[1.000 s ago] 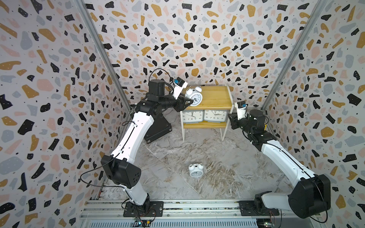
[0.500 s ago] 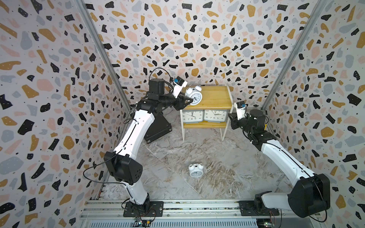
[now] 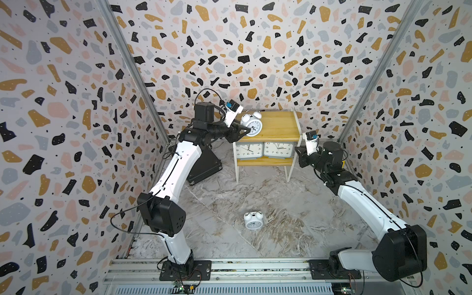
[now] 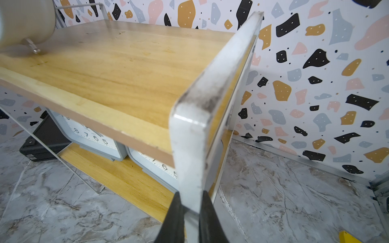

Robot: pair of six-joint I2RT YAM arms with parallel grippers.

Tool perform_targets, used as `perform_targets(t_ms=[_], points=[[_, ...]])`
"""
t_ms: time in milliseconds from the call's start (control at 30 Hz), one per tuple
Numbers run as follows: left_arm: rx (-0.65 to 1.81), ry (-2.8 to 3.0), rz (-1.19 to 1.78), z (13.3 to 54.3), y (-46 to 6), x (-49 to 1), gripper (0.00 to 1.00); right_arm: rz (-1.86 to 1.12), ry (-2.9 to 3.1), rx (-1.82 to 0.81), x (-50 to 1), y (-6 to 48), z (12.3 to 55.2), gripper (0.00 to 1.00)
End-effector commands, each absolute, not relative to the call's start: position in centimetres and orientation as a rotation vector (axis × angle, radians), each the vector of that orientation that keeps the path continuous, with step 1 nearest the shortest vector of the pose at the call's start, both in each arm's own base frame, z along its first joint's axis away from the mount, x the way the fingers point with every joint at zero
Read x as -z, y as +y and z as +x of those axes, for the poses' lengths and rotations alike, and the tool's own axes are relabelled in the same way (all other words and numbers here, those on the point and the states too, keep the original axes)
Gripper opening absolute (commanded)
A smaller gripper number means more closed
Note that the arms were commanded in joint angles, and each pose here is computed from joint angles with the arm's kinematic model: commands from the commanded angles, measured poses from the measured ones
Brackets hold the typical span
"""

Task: Place the alarm clocks on the shelf by style
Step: Place the alarm on the shelf.

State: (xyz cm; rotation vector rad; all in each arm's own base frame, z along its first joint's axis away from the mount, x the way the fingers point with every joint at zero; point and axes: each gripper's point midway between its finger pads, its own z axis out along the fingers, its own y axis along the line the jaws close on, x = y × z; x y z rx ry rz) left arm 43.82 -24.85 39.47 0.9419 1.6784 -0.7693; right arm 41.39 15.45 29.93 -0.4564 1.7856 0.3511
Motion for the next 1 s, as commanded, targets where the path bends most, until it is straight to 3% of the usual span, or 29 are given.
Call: perform_targets(t_ms=[0,367,667,967], points=[[0.757,1.556,0.961,44.3,-25.0,-41.9,0.4,-0.463,1.743,-0.366,-31.6,15.8,41.4,0.03],[0.759,1.583,0.96,44.8,-24.9,-41.0,0.46,-0.447,1.744,-0.356,-31.3,15.5,41.5,0.04],[0.773,1.594,0.964,44.9,-25.0,-40.7,0.64,-0.448,1.751,-0.36,-31.1,15.5,41.3,0.05],[0.687,1.595,0.936,44.8,-23.8,-41.5,0.91,-0.444,1.763,-0.37,-30.8,15.6,41.2,0.05]])
